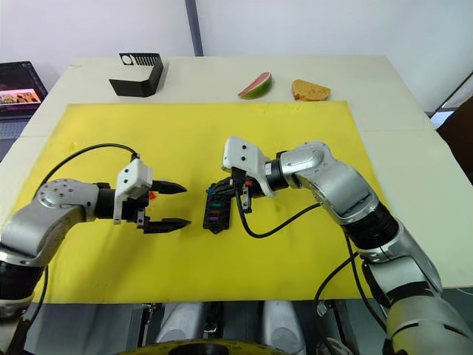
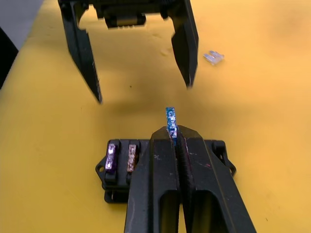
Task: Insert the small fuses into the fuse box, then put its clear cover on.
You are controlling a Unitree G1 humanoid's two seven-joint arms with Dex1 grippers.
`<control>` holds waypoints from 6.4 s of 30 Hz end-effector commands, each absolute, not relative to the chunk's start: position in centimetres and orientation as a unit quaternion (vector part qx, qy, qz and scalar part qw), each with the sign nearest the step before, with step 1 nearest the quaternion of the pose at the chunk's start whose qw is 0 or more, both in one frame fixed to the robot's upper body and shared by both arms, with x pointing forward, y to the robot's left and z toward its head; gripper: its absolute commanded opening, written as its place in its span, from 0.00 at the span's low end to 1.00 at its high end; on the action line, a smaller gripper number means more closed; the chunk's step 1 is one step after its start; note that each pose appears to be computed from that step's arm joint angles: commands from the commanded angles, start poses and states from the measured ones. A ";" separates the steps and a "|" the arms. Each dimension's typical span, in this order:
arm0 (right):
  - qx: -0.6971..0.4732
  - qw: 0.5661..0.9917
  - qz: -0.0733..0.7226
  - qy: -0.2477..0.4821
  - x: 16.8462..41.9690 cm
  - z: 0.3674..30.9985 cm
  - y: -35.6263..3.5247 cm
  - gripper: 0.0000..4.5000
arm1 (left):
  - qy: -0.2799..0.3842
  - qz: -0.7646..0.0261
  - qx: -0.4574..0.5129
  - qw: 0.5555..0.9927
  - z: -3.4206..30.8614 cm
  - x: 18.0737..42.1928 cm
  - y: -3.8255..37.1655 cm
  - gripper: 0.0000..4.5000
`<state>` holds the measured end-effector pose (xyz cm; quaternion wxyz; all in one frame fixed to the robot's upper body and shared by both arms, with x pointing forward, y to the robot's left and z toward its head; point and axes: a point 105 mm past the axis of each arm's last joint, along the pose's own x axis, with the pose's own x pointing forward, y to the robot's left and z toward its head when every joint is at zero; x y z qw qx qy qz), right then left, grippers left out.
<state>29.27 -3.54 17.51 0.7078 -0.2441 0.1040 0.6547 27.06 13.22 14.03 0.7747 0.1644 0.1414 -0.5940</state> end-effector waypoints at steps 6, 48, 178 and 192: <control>-0.249 0.701 0.662 0.091 29.5 17.4 -3.6 0.00 | 0.123 -0.604 0.180 0.767 14.6 27.0 12.5 0.99; -0.252 0.700 0.660 0.103 29.9 16.4 -3.9 0.00 | 0.124 -0.596 0.178 0.773 14.3 26.6 12.5 0.99; -0.220 0.717 0.652 0.106 30.1 18.6 -3.6 0.30 | 0.124 -0.582 0.191 0.780 14.4 27.3 13.1 1.00; -0.188 0.740 0.639 0.094 30.3 18.0 -3.2 0.01 | 0.120 -0.582 0.193 0.781 14.6 27.7 13.2 1.00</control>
